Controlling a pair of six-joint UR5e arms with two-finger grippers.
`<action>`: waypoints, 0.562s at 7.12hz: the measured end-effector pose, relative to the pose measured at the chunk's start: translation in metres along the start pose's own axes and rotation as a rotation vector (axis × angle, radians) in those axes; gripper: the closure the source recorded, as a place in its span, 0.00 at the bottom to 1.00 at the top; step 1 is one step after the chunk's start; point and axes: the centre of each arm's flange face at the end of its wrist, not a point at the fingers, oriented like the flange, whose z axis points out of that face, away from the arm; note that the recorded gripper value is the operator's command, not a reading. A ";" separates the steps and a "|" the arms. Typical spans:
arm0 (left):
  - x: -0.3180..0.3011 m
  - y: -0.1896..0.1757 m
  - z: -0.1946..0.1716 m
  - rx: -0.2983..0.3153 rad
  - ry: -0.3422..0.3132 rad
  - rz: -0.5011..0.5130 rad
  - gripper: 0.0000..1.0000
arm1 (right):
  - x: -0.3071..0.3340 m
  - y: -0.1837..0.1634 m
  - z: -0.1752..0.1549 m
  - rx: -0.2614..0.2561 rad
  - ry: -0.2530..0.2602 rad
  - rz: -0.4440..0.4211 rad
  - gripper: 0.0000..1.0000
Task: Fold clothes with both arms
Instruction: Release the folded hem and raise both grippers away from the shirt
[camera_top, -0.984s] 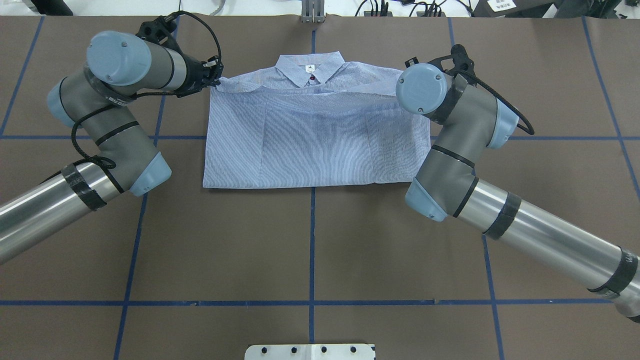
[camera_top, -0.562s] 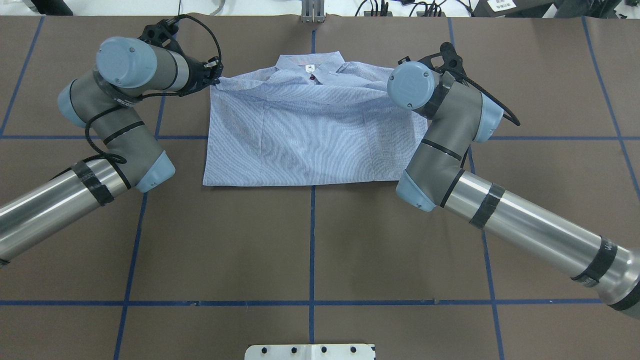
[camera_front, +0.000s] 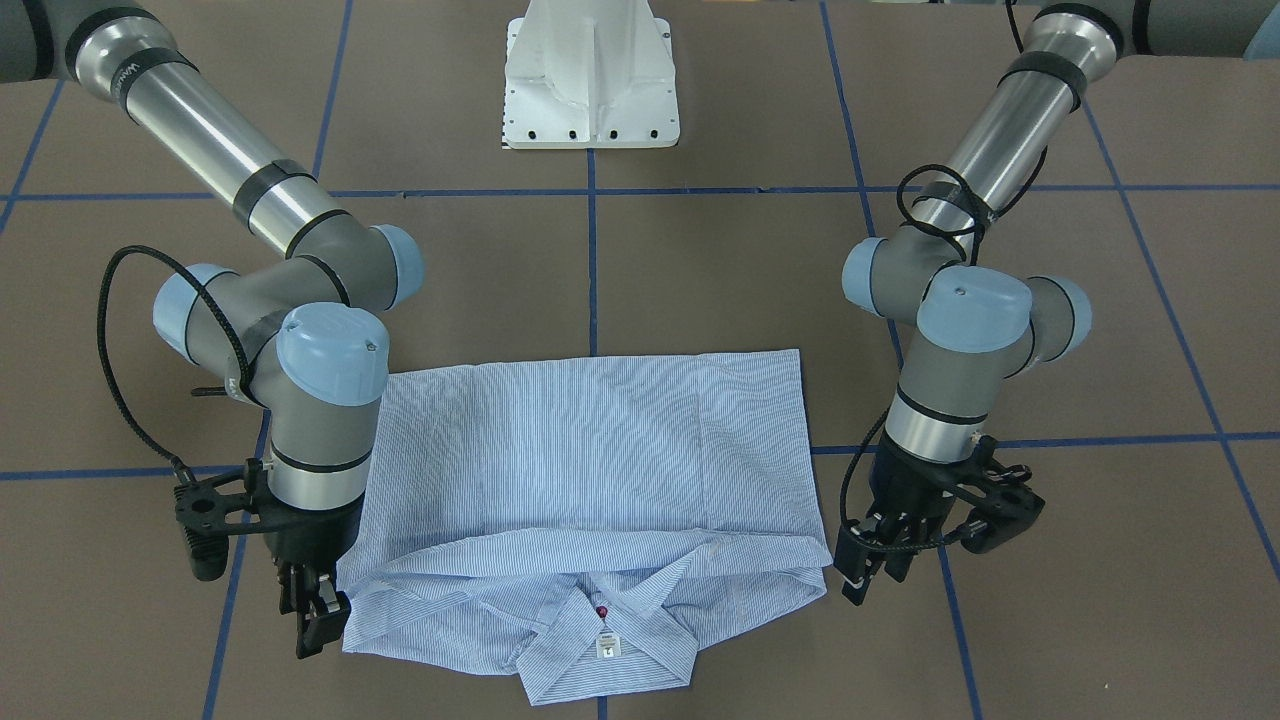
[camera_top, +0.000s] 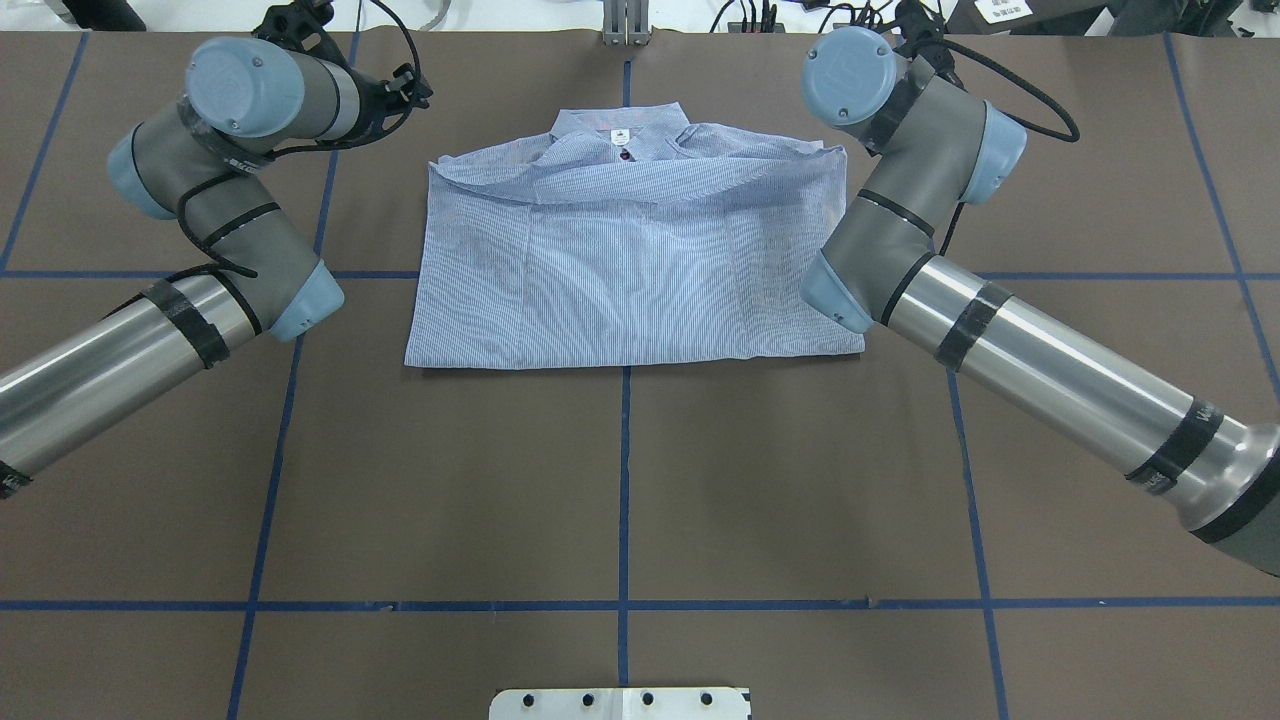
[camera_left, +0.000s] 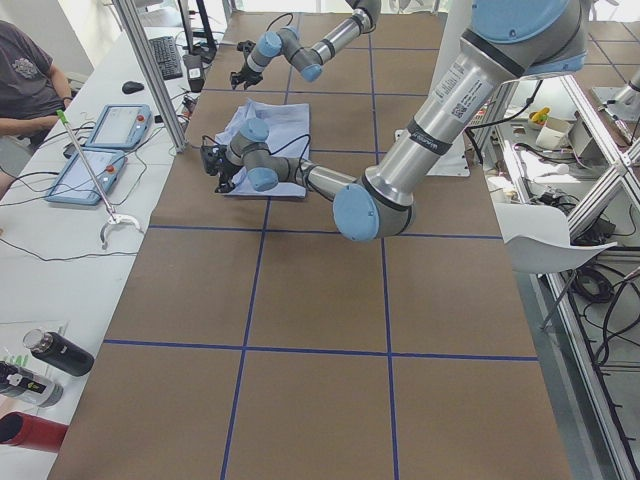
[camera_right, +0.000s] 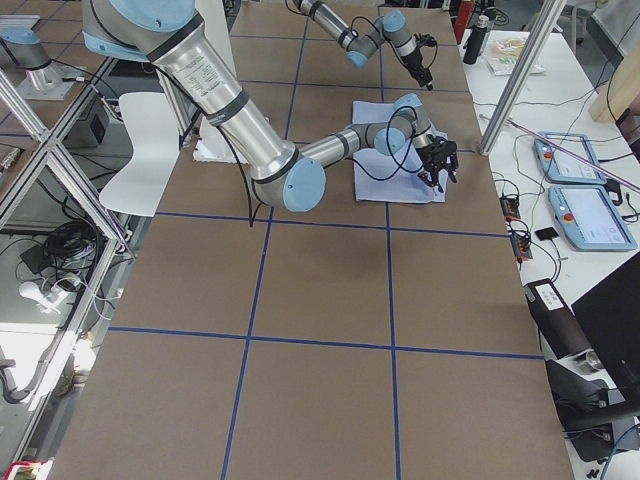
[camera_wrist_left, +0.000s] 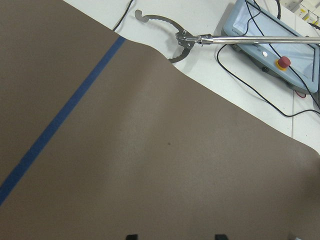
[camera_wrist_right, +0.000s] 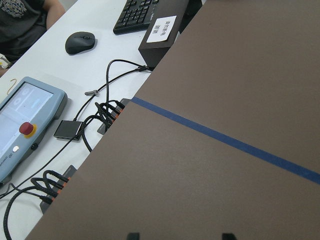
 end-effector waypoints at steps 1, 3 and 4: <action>-0.009 -0.004 -0.006 0.002 0.002 0.031 0.00 | -0.001 -0.007 -0.009 -0.029 -0.008 0.001 0.00; -0.030 0.004 -0.035 -0.054 0.036 0.074 0.00 | 0.045 0.006 -0.031 -0.104 -0.027 -0.021 0.00; -0.036 0.008 -0.050 -0.073 0.052 0.082 0.00 | 0.085 0.017 -0.047 -0.143 -0.035 -0.034 0.00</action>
